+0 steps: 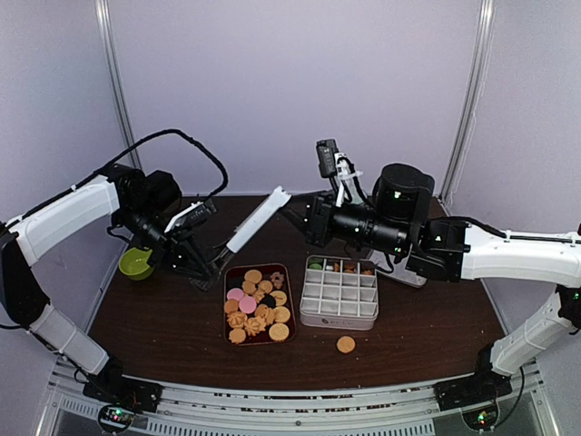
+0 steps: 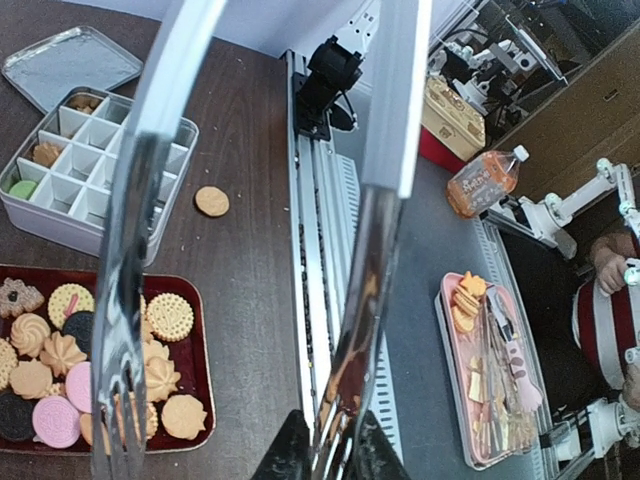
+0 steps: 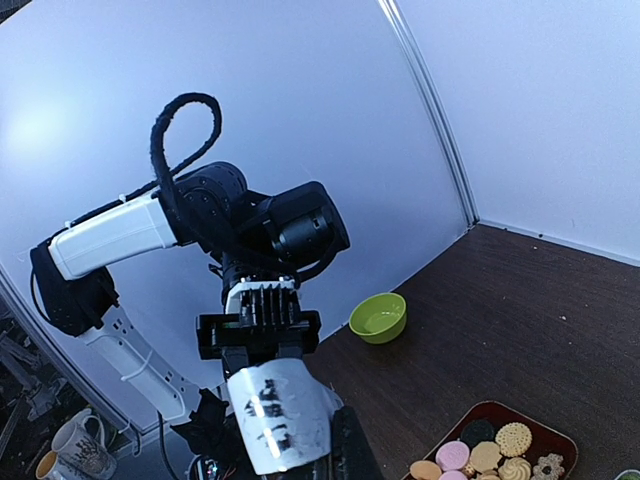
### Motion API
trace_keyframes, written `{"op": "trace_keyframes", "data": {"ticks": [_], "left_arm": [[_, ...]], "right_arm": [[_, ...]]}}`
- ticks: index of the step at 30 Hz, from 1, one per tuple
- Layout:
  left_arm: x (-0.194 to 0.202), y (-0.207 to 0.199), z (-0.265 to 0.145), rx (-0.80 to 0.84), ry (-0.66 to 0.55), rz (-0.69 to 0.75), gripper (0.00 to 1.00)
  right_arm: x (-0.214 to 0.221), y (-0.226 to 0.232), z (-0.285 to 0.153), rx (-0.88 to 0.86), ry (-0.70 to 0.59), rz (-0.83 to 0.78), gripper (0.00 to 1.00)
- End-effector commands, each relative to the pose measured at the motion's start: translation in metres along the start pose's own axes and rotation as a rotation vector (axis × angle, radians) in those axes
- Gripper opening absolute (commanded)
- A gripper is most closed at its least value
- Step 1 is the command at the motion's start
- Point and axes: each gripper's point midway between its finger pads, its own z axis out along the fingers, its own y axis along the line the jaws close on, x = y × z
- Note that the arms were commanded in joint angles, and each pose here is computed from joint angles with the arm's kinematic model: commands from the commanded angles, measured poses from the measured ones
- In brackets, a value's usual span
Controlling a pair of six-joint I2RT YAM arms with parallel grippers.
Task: Pack the cookies
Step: Pass from the right arm to the left, then pass from the left arm to the right
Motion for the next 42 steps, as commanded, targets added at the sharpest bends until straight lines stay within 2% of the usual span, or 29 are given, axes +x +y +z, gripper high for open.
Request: {"op": "trace_keyframes", "data": {"ticks": [1,2,4,6,10,11,12,14,16,21,24,33,42], "left_arm": [[0.006,-0.006,0.007,0.042,0.022,-0.013,0.1],[0.006,-0.006,0.007,0.046,0.025,-0.012,0.0],[0.005,-0.006,0.007,0.051,0.031,-0.011,0.0],[0.002,-0.008,0.005,0.056,0.037,-0.005,0.0],[-0.006,-0.011,-0.001,0.051,0.049,0.015,0.0],[-0.008,-0.012,-0.001,0.05,0.047,0.02,0.0],[-0.01,-0.012,-0.002,0.049,0.044,0.025,0.0],[-0.011,-0.013,-0.003,0.05,0.041,0.027,0.0],[-0.01,-0.012,-0.002,0.049,0.045,0.024,0.0],[-0.008,-0.01,-0.001,0.048,0.049,0.014,0.0],[-0.01,-0.01,-0.002,0.046,0.044,0.016,0.0],[-0.011,-0.016,-0.004,0.055,0.047,0.02,0.0],[-0.009,-0.018,-0.004,0.063,0.054,0.019,0.0]], "right_arm": [[-0.029,0.01,-0.004,-0.025,-0.084,0.012,0.0],[-0.029,0.011,-0.004,-0.028,-0.085,0.015,0.0],[-0.028,0.011,-0.005,-0.031,-0.085,0.022,0.0],[-0.026,0.01,-0.006,-0.036,-0.078,0.025,0.07],[-0.015,0.002,-0.01,-0.086,-0.029,0.059,0.46],[-0.01,0.0,-0.011,-0.117,-0.012,0.075,0.61],[-0.006,0.001,-0.013,-0.164,0.007,0.095,0.71],[-0.001,0.003,-0.019,-0.26,0.034,0.139,0.85],[0.001,0.007,-0.022,-0.326,0.052,0.141,0.9],[-0.007,0.018,-0.017,-0.368,0.071,0.1,0.92],[-0.009,0.02,-0.006,-0.376,0.087,0.103,0.89],[0.014,0.021,0.024,-0.406,0.167,0.15,0.72],[0.021,0.03,0.032,-0.457,0.207,0.17,0.54]]}}
